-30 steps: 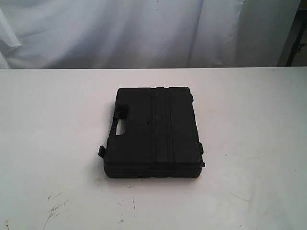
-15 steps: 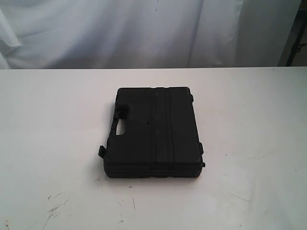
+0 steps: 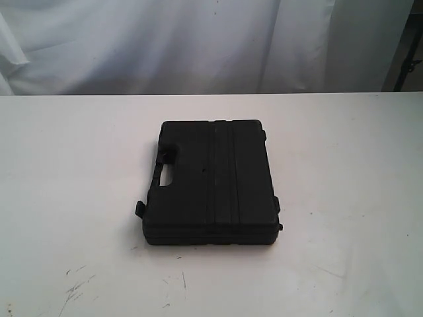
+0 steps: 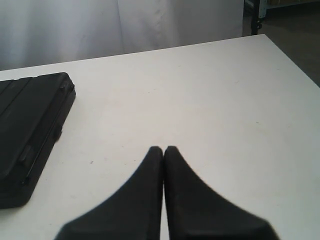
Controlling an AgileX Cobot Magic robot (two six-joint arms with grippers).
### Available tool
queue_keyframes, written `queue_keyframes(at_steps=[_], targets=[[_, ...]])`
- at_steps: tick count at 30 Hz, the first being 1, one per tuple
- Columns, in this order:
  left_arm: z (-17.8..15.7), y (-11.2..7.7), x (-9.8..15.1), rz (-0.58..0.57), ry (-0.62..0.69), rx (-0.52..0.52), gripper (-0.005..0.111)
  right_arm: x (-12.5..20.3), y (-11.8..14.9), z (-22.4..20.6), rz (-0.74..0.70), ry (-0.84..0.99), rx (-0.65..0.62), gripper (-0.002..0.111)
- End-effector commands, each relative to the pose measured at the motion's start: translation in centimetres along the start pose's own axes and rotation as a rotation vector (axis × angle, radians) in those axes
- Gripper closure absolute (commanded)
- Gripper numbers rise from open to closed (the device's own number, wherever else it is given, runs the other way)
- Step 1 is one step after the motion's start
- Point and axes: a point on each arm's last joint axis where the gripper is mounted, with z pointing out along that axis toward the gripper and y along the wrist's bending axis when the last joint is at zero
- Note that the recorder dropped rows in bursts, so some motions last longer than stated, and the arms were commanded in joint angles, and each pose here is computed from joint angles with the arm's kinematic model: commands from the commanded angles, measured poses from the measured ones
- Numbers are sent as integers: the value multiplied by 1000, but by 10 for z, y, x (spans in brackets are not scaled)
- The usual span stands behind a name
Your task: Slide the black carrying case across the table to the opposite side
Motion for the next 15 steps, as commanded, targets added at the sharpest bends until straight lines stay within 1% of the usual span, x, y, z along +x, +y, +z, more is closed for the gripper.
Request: queue_keyframes(at_steps=[1, 2, 3, 4, 8, 10, 12, 14, 15], targets=[[30, -17, -21, 177, 220, -145, 107, 0, 0, 0, -4, -11, 6, 108], [46, -23, -28, 258, 337, -200, 107, 0, 0, 0, -4, -11, 6, 108], [57, -25, -32, 307, 409, -226, 107, 0, 0, 0, -4, -11, 6, 108], [77, -29, -36, 372, 546, -273, 107, 0, 0, 0, -4, -11, 6, 108], [122, -36, -44, 434, 796, -347, 107, 0, 0, 0, -4, -11, 6, 108], [147, -38, -44, 445, 913, -358, 107, 0, 0, 0, -4, -11, 6, 108], [169, -40, -42, 464, 998, -342, 104, 0, 0, 0, -4, -11, 6, 108], [192, -41, -38, 477, 1057, -304, 97, 0, 0, 0, -4, -11, 6, 108], [203, -41, -35, 480, 1071, -280, 92, 0, 0, 0, -4, -11, 6, 108]])
